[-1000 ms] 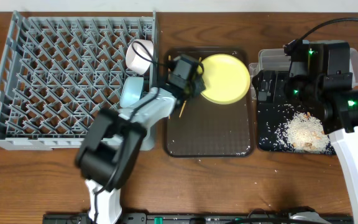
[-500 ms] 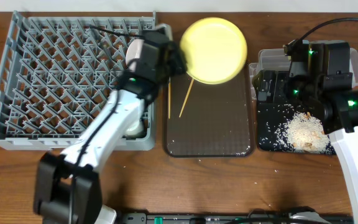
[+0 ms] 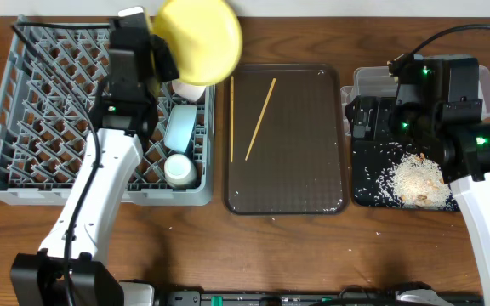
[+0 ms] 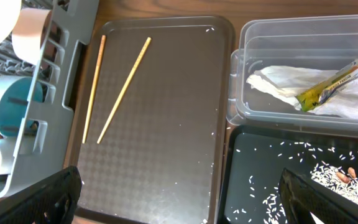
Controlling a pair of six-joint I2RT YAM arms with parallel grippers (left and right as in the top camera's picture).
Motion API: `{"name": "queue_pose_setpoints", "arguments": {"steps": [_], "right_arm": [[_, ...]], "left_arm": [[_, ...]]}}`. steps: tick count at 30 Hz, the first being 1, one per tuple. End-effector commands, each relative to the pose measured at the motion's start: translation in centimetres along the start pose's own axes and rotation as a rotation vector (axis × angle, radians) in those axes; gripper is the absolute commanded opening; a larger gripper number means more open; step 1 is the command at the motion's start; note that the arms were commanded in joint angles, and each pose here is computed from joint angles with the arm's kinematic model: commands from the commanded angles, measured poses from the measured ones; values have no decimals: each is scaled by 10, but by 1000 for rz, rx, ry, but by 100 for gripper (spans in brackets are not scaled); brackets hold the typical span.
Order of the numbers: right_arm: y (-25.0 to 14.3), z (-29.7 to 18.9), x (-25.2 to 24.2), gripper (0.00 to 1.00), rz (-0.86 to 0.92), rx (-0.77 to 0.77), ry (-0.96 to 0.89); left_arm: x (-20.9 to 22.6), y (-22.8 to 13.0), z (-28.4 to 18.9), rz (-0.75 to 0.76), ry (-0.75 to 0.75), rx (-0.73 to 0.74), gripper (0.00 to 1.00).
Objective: Sort waste into correct bins and load items into the dishwasher
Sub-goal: 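Lift the yellow plate and stand it upright in the rack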
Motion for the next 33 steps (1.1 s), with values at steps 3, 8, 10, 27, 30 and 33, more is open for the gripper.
{"name": "queue_pose_setpoints", "arguments": {"steps": [3,8,10,27,30,33], "right_arm": [[4,-2,-5,99,23,-11,-10],[4,-2,-5,99,23,-11,-10],[4,-2,-5,99,23,-11,-10],[4,-2,-5,99,23,-11,-10],[4,-2,-5,99,23,-11,-10],[4,-2,-5,99,23,-11,-10]], "left_arm": [[54,20,-10,203,313,-51,7],[68,32,-13,295,425,-83,8],[70,36,-11,332,451,-93,7],[84,12,45,494,653,-43,7],[84,4,53,502,652,-26,8],[84,-6,61,514,651,0,7]]}}
Point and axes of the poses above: each gripper's point midway between its finger pads, its own z axis out along the fingers, its own x axis along the line the jaws close on, y = z × x, the point moved 3 cm from there along -z, back along the fingers, and after that the axes turned 9 degrees about z, right-handed, at the moved point
